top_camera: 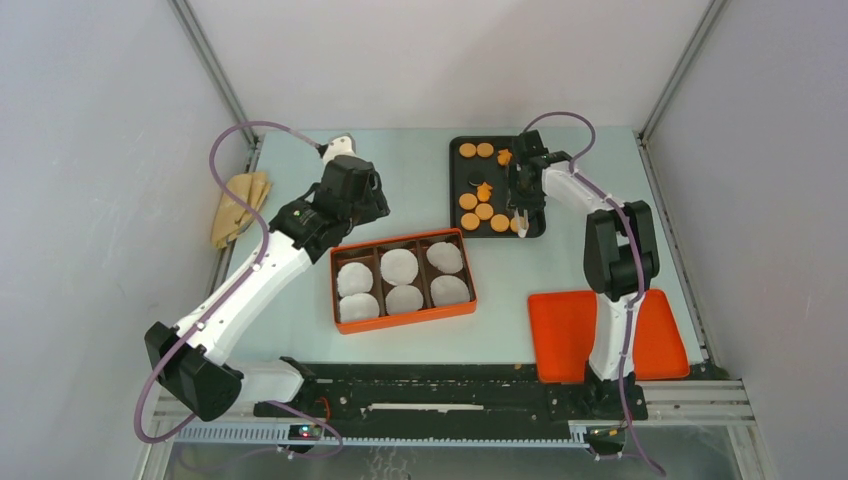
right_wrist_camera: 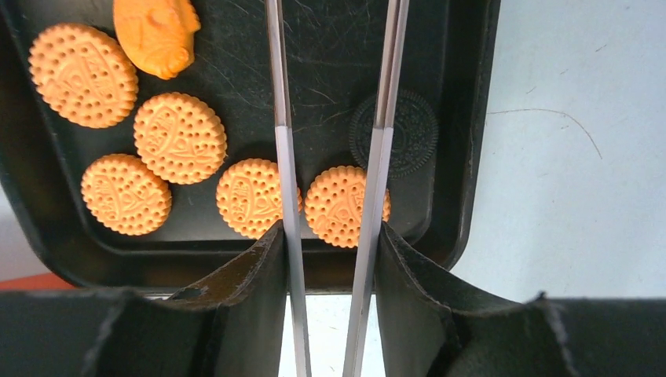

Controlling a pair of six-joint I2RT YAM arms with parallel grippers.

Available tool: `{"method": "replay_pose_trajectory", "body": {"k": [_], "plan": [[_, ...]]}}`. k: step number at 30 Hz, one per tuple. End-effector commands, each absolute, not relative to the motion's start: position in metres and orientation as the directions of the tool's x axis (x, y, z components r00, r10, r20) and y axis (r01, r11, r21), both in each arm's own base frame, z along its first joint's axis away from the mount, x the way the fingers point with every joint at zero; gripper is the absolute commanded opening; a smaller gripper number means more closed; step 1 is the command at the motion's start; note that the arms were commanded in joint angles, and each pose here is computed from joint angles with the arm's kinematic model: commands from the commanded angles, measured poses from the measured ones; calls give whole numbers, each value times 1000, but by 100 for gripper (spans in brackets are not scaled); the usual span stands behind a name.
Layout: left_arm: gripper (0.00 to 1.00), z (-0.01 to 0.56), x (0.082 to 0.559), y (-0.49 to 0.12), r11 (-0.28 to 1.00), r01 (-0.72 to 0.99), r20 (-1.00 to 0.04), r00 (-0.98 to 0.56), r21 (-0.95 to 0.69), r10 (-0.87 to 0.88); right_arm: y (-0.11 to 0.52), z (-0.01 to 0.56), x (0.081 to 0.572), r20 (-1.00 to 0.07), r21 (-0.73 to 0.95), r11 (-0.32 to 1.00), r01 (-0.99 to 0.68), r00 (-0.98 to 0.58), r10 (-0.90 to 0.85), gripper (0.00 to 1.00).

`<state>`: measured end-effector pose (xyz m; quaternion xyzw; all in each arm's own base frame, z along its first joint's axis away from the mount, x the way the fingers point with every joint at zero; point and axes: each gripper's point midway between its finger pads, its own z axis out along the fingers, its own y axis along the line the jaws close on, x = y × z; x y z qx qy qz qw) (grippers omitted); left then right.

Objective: Pack the cookies

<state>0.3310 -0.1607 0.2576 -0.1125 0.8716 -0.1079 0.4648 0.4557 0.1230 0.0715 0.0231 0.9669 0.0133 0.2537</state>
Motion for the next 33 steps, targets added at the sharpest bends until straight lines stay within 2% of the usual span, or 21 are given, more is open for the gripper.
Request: {"method": "replay_pose_trajectory", "body": {"k": [1,11,14,16,23,33], "plan": [[56,255,328,-158,950,-98,-789,-536,-295,-300,125,83,464,-508,46,997,57,-858,73,44],[53,262,326,-151,944,-105,-787,-528,-313,-320,148,152,442,-651,103,994,-48,-759,31,25],[44,260,330,-137,925,-142,-767,-523,-351,-371,158,175,424,-676,129,987,-94,-737,19,23],[41,258,332,-126,922,-170,-765,-516,-349,-385,163,185,412,-684,153,980,-124,-729,15,21],[38,246,331,-111,925,-215,-763,-523,-313,-380,172,216,378,-713,195,960,-201,-701,-2,17],[41,254,321,-76,913,-315,-788,-477,-260,-389,252,240,291,-702,239,841,-485,-685,-196,18]]}}
